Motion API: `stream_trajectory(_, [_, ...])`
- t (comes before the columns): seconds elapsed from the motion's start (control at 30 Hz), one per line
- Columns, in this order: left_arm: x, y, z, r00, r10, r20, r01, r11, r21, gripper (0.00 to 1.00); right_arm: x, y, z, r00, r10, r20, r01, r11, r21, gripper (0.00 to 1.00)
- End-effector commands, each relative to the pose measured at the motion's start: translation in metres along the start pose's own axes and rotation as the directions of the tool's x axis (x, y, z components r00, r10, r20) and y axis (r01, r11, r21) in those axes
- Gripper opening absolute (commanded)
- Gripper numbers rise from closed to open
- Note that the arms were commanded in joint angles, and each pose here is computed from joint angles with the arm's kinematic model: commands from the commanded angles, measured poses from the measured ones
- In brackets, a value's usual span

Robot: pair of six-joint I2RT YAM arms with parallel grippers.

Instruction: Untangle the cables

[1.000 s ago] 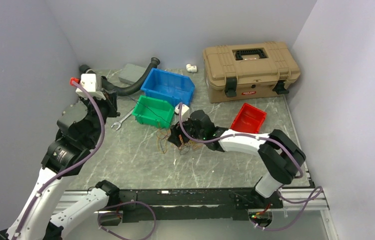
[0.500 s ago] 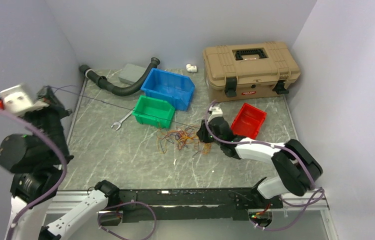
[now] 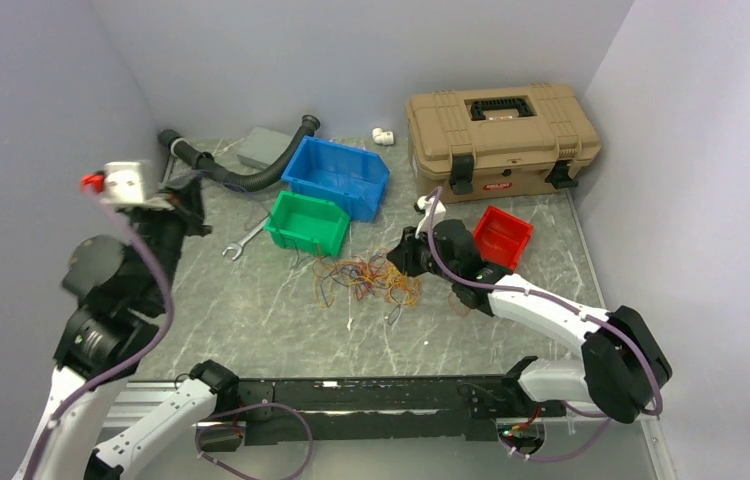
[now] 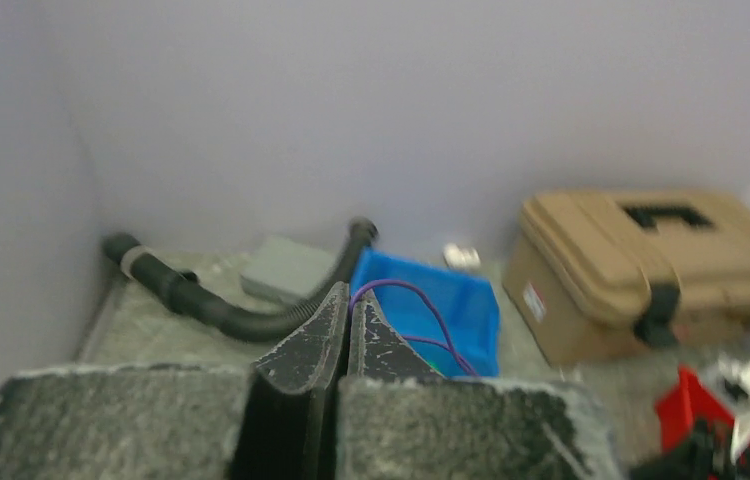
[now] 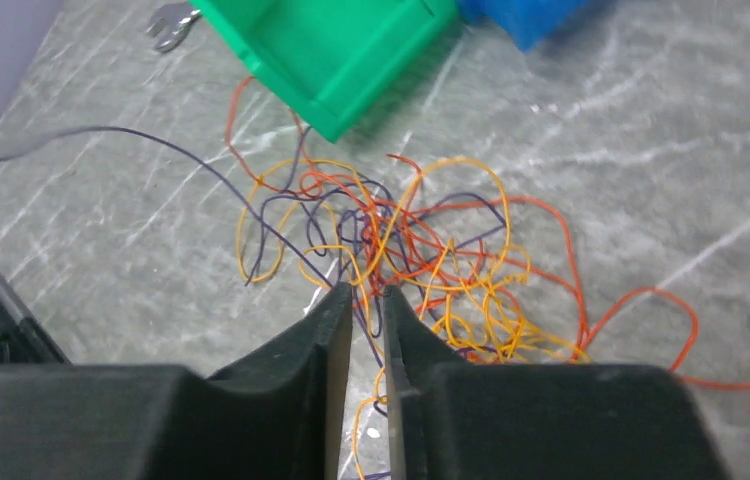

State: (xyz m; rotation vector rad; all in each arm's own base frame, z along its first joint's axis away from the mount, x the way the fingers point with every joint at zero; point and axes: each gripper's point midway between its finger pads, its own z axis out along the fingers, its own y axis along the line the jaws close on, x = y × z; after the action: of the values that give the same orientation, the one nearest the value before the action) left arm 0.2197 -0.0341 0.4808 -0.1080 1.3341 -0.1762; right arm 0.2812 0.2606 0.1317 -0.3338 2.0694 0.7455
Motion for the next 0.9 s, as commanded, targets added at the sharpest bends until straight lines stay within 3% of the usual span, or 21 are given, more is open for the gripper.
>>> stream_trajectory(0.0, [0.053,-0.043,0.005,0.985,0.001,-0.174,0.034,0.979,0.200,0.00,-0.033,0.035,-0.012,0.996,-0.076,0.056,0.083,0.987,-0.139,0.10])
stream_trajectory(0.03, [0.058,-0.047,0.005,0.982,0.011,-0.188,0.032,0.975,0.220,0.00,-0.034,0.038,-0.013,0.995,-0.087,0.057,0.095,0.983,-0.154,0.09])
stream_trajectory(0.07, [0.063,-0.049,0.005,0.979,0.018,-0.203,0.030,0.973,0.231,0.00,-0.036,0.042,-0.014,0.993,-0.100,0.060,0.109,0.979,-0.173,0.15])
stream_trajectory(0.17, [0.066,-0.047,0.007,0.972,0.031,-0.231,0.019,0.977,0.213,0.00,-0.034,0.057,-0.018,0.983,-0.168,0.072,0.181,0.949,-0.258,0.59])
stream_trajectory(0.2, [0.066,-0.042,0.007,0.972,0.030,-0.235,0.014,0.983,0.184,0.00,-0.031,0.063,-0.018,0.977,-0.199,0.077,0.213,0.932,-0.293,0.69])
stream_trajectory(0.27, [0.056,-0.029,0.006,0.977,0.035,-0.212,-0.008,0.992,0.126,0.00,-0.026,0.073,-0.016,0.964,-0.253,0.085,0.267,0.904,-0.333,0.79])
stream_trajectory(0.5, [-0.001,0.003,-0.014,0.995,0.052,-0.080,-0.050,0.999,0.022,0.00,-0.010,0.081,0.017,0.936,-0.353,0.016,0.335,0.872,-0.356,0.82])
stream_trajectory(0.87, [-0.050,0.026,-0.048,0.998,0.004,0.062,-0.003,1.000,-0.017,0.00,0.001,0.092,0.056,0.930,-0.368,-0.018,0.334,0.862,-0.381,0.81])
